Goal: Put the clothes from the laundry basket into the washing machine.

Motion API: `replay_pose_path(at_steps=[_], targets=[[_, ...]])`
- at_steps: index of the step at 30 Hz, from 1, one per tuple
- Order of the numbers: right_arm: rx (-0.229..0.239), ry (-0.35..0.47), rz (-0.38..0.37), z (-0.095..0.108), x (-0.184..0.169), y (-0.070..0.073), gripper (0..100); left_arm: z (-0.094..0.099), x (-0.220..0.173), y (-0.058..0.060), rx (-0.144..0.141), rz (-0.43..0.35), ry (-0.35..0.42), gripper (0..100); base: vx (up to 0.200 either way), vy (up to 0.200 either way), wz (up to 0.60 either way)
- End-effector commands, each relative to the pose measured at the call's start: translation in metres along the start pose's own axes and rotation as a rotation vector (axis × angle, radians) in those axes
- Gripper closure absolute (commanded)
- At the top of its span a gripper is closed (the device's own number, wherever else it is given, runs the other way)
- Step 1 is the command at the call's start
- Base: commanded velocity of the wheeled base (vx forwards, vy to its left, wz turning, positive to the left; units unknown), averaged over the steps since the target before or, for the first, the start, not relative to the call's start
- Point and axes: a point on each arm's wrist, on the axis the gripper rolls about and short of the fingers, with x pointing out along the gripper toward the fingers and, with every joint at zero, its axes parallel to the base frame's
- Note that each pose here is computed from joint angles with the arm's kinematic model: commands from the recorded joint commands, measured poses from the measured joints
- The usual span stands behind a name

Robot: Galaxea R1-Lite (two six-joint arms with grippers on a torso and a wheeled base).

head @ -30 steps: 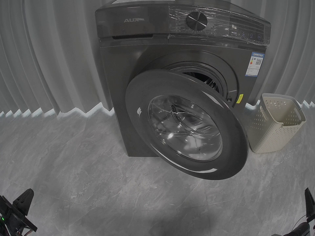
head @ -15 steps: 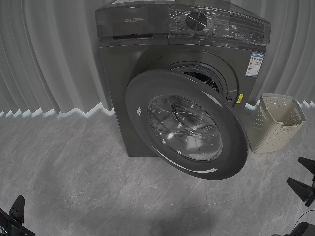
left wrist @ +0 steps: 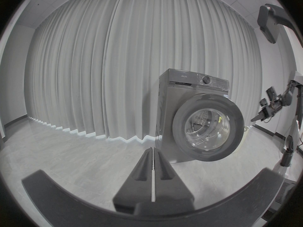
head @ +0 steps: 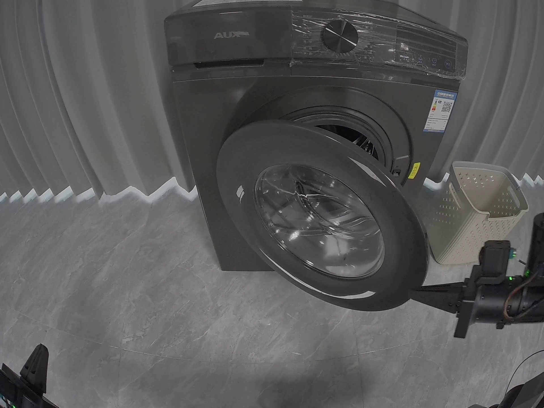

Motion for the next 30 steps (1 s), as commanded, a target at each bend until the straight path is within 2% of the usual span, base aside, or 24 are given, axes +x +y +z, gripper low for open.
replay_pose_path(at_steps=[1,2,6,7,8,10,14,15,17,19,23,30], targets=[[0.039,0.101,0.007,0.0,0.041,-0.008,100,-0.005,-0.001,-0.001,-0.002,-0.027,0.001,100,0.0,0.0,0.0],[0.047,0.107,-0.015,0.003,0.05,-0.013,100,-0.005,0.0,0.0,0.012,-0.026,-0.002,100,0.0,0.0,0.0],[0.05,0.075,-0.109,0.013,0.059,-0.021,100,-0.005,-0.001,0.0,0.013,0.016,0.001,100,0.0,0.0,0.0],[0.053,0.059,-0.153,0.018,0.062,-0.027,100,-0.005,-0.001,0.002,0.021,0.077,0.001,100,0.0,0.0,0.0],[0.055,0.048,-0.172,0.02,0.064,-0.03,100,-0.005,-0.001,0.002,0.024,0.091,0.004,100,0.0,0.0,0.0],[0.055,0.025,-0.193,0.024,0.066,-0.034,100,-0.005,-0.001,0.002,0.027,0.085,0.004,100,0.0,0.0,0.0],[0.052,-0.065,-0.266,0.031,0.07,-0.053,100,-0.005,-0.001,0.001,0.025,0.033,0.006,100,0.0,0.0,0.0],[0.051,-0.091,-0.287,0.033,0.07,-0.057,100,-0.005,-0.001,0.001,0.027,0.03,0.005,0,0.0,0.0,0.0],[0.048,-0.114,-0.306,0.034,0.071,-0.06,100,-0.005,-0.001,0.001,0.025,0.028,0.005,0,0.0,0.0,0.0],[0.037,-0.192,-0.354,0.042,0.068,-0.068,100,-0.005,0.0,0.001,0.018,0.026,-0.003,0,0.0,0.0,0.0],[0.031,-0.235,-0.399,0.046,0.06,-0.079,100,-0.005,0.0,0.001,0.02,0.026,-0.003,0,0.0,0.0,0.0],[0.029,-0.242,-0.393,0.043,0.052,-0.073,100,-0.005,0.0,0.0,0.046,0.007,-0.002,0,0.0,0.0,0.0]])
